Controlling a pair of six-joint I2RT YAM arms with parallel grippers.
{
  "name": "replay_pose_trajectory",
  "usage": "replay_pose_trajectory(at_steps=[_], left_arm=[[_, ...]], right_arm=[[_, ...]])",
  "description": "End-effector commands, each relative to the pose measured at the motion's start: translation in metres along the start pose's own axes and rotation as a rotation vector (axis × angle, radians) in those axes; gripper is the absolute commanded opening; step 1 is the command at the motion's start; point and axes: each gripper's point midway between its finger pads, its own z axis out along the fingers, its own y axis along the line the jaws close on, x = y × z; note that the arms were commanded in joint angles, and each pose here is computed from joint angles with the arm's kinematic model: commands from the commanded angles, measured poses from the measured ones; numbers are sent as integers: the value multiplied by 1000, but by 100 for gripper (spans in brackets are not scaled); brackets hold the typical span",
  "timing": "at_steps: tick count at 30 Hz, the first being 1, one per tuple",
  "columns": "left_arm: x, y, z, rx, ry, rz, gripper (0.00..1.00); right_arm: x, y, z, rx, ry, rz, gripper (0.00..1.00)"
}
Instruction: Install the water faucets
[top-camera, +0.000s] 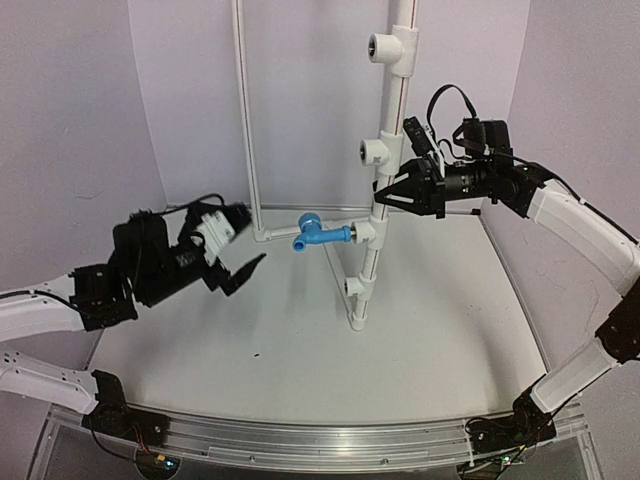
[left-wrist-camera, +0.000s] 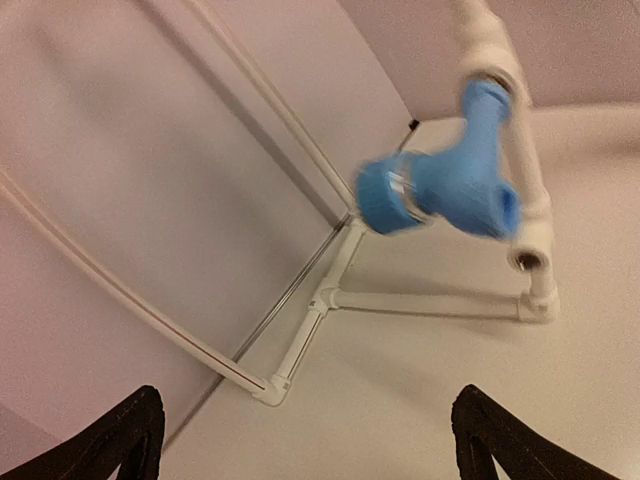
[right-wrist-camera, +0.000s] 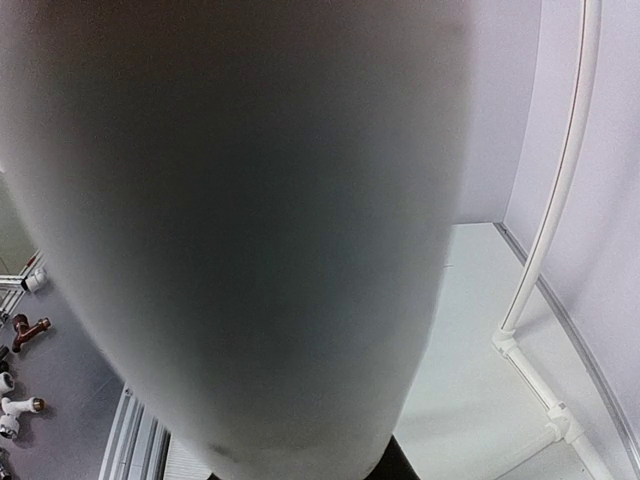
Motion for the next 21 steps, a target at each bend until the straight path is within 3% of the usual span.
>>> replay_pose_trajectory(at_steps=[1,10,14,21], left_arm=[[-9,20,-16,160,97,-808,100],[-89,-21,16,764,-24,-1281,100],[-91,-30,33,872,-8,-1398,100],[-94,-41,49,979,15,-1429,92]], right_arm=[[7,13,-2,-32,45,219,0],[8,9,-2,-8,50,237,0],[6,11,-3,-16,46,234,0],[4,15,-5,-22,41,227,0]])
